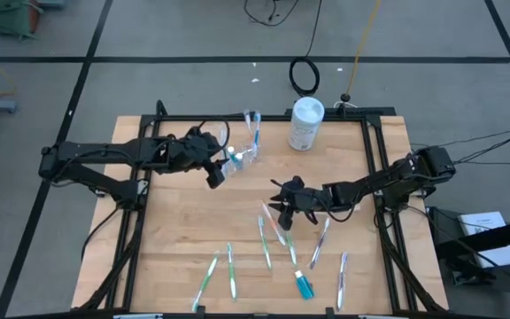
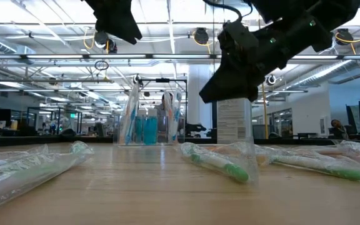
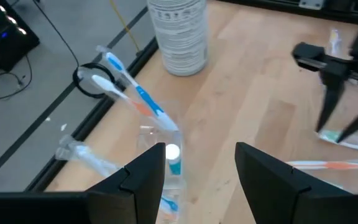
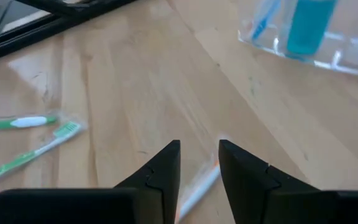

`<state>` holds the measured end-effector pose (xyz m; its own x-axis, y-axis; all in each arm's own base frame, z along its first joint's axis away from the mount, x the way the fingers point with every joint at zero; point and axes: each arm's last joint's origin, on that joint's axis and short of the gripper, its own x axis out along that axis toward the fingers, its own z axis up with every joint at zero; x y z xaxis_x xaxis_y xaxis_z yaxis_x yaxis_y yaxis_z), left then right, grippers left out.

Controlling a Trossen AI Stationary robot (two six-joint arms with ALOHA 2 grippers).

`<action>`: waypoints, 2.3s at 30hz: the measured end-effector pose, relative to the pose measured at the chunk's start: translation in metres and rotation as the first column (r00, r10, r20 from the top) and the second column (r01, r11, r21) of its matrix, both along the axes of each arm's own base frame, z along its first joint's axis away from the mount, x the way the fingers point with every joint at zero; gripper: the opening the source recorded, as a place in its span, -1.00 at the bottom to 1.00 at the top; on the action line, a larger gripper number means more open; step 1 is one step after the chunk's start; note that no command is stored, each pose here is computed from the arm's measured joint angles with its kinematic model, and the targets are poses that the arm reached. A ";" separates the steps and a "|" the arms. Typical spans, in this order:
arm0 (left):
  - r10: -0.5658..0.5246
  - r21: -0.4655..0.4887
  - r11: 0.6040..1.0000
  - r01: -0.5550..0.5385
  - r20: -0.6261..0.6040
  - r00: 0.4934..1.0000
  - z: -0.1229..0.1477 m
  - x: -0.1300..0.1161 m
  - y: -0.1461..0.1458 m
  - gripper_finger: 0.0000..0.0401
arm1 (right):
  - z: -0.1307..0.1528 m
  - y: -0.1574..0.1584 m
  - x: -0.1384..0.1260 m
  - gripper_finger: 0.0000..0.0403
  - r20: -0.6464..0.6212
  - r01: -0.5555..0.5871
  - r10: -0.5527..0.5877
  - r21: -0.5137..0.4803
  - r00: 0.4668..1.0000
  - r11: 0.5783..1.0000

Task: Pick & Place toothbrushing station
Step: Put the green toothbrush into the transparent organizer

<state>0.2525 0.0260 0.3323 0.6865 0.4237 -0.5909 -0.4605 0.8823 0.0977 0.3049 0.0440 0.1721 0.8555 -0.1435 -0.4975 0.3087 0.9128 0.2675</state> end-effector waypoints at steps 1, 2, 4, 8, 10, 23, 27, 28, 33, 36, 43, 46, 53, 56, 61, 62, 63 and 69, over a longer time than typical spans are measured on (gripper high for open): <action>-0.007 0.000 1.000 0.007 0.000 1.000 0.000 0.000 -0.002 0.00 | -0.002 0.000 -0.001 -0.46 -0.004 0.007 -0.007 0.010 1.000 1.000; -0.012 0.000 1.000 0.012 0.000 1.000 0.000 0.000 -0.003 0.00 | -0.004 0.000 -0.003 -0.44 -0.010 0.012 -0.012 0.018 1.000 1.000; -0.020 0.000 1.000 0.020 0.000 1.000 0.000 0.001 -0.005 0.00 | -0.008 -0.001 -0.006 -0.41 -0.022 0.024 -0.023 0.036 1.000 0.999; -0.031 0.000 1.000 0.031 -0.005 1.000 0.000 0.000 -0.008 0.00 | -0.015 0.000 -0.011 -0.36 -0.036 0.075 -0.071 0.127 0.997 0.989; -0.035 0.000 0.999 0.035 -0.009 0.999 -0.001 0.000 -0.009 0.00 | -0.018 0.003 -0.014 -0.35 -0.057 0.085 -0.077 0.160 0.995 0.984; -0.031 -0.005 0.999 0.031 -0.034 0.999 -0.006 -0.001 -0.009 0.00 | -0.029 0.049 -0.034 -0.40 -0.206 0.072 0.010 0.390 0.979 0.918; -0.020 -0.018 1.000 0.019 -0.022 1.000 -0.005 -0.001 -0.009 0.00 | -0.035 0.050 -0.041 -0.40 -0.292 0.146 -0.031 0.379 0.956 0.914; -0.015 -0.023 1.000 0.015 -0.019 1.000 -0.005 -0.001 -0.009 0.00 | -0.035 0.049 -0.042 -0.40 -0.294 0.169 -0.057 0.370 0.954 0.913; -0.008 -0.030 1.000 0.008 -0.015 1.000 -0.005 -0.001 -0.009 0.00 | -0.035 0.048 -0.041 -0.40 -0.273 0.185 -0.092 0.338 0.958 0.923; -0.009 -0.031 1.000 0.008 -0.015 1.000 -0.005 -0.001 -0.009 0.00 | -0.034 0.048 -0.039 -0.40 -0.250 0.177 -0.097 0.321 0.963 0.930; -0.013 -0.025 1.000 0.013 -0.019 1.000 -0.005 -0.001 -0.009 0.00 | -0.053 0.049 -0.035 -0.40 -0.299 0.226 -0.127 0.325 0.946 0.918; -0.014 -0.024 1.000 0.013 -0.019 1.000 -0.005 -0.001 -0.009 0.00 | -0.058 0.050 -0.031 -0.40 -0.280 0.230 -0.136 0.338 0.950 0.913; -0.014 -0.023 1.000 0.014 -0.018 1.000 -0.005 -0.001 -0.009 0.00 | -0.061 0.051 -0.028 -0.45 -0.258 0.184 -0.102 0.316 0.961 0.931; -0.014 -0.023 1.000 0.014 -0.018 1.000 -0.005 -0.001 -0.009 0.00 | -0.061 0.051 -0.029 -0.58 -0.265 0.186 -0.103 0.312 0.959 0.932; -0.023 -0.014 1.000 0.023 -0.024 0.999 -0.005 -0.001 -0.009 0.00 | -0.062 0.051 -0.028 -0.86 -0.263 0.183 -0.099 0.317 0.960 0.931; -0.024 -0.013 1.000 0.024 -0.024 0.999 -0.005 -0.001 -0.009 0.00 | -0.062 0.051 -0.028 -0.92 -0.262 0.182 -0.099 0.318 0.960 0.930; -0.024 -0.013 1.000 0.023 -0.024 0.999 -0.005 -0.001 -0.009 0.00 | -0.062 0.051 -0.028 -0.96 -0.261 0.182 -0.099 0.318 0.960 0.930; -0.024 -0.013 1.000 0.024 -0.024 0.999 -0.005 -0.001 -0.009 0.00 | -0.060 0.050 -0.026 -0.98 -0.243 0.167 -0.090 0.314 0.966 0.935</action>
